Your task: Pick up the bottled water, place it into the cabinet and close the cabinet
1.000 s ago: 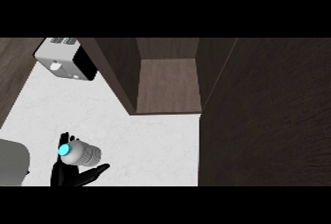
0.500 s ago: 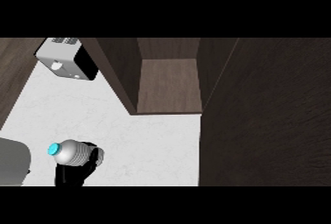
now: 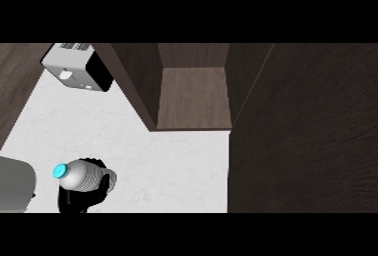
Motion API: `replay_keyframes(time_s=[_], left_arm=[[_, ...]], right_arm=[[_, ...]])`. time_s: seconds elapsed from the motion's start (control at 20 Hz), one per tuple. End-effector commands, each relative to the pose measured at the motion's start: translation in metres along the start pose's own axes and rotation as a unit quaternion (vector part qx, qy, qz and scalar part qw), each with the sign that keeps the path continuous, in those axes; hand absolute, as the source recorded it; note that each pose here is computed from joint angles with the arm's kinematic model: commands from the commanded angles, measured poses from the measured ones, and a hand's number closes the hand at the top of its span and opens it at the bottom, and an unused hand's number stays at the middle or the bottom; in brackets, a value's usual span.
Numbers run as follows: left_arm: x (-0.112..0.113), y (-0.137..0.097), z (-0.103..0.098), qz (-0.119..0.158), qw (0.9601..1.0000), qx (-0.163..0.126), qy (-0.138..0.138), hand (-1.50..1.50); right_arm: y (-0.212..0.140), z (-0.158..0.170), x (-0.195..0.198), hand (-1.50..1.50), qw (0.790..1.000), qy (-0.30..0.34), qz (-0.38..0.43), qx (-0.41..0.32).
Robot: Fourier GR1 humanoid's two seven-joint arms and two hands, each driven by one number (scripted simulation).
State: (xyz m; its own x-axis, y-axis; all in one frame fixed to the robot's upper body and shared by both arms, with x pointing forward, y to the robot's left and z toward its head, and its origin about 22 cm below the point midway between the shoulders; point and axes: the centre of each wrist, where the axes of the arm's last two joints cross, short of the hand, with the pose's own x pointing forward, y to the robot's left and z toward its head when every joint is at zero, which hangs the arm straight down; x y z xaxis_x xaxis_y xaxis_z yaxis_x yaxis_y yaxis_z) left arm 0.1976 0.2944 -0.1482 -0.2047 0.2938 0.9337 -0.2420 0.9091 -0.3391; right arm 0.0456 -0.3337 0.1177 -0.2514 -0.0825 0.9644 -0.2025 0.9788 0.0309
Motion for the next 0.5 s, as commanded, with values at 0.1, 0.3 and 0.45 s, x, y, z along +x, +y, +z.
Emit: replay_keyframes(time_s=[0.1, 0.3, 0.45], left_arm=[[0.016, 0.008, -0.031, -0.009, 0.9964, -0.085, 0.002, 1.50], [0.037, 0.001, -0.060, -0.021, 0.9942, -0.106, -0.004, 1.50], [0.021, -0.022, -0.025, 0.007, 0.9901, -0.139, 0.021, 1.50]], right_arm=[[0.020, -0.003, 0.042, -1.50, 0.999, -0.033, -0.007, 0.029], [0.026, -0.010, 0.045, -1.50, 0.999, -0.038, -0.002, 0.024], [0.024, -0.002, 0.038, -1.50, 0.999, -0.036, 0.006, 0.019]])
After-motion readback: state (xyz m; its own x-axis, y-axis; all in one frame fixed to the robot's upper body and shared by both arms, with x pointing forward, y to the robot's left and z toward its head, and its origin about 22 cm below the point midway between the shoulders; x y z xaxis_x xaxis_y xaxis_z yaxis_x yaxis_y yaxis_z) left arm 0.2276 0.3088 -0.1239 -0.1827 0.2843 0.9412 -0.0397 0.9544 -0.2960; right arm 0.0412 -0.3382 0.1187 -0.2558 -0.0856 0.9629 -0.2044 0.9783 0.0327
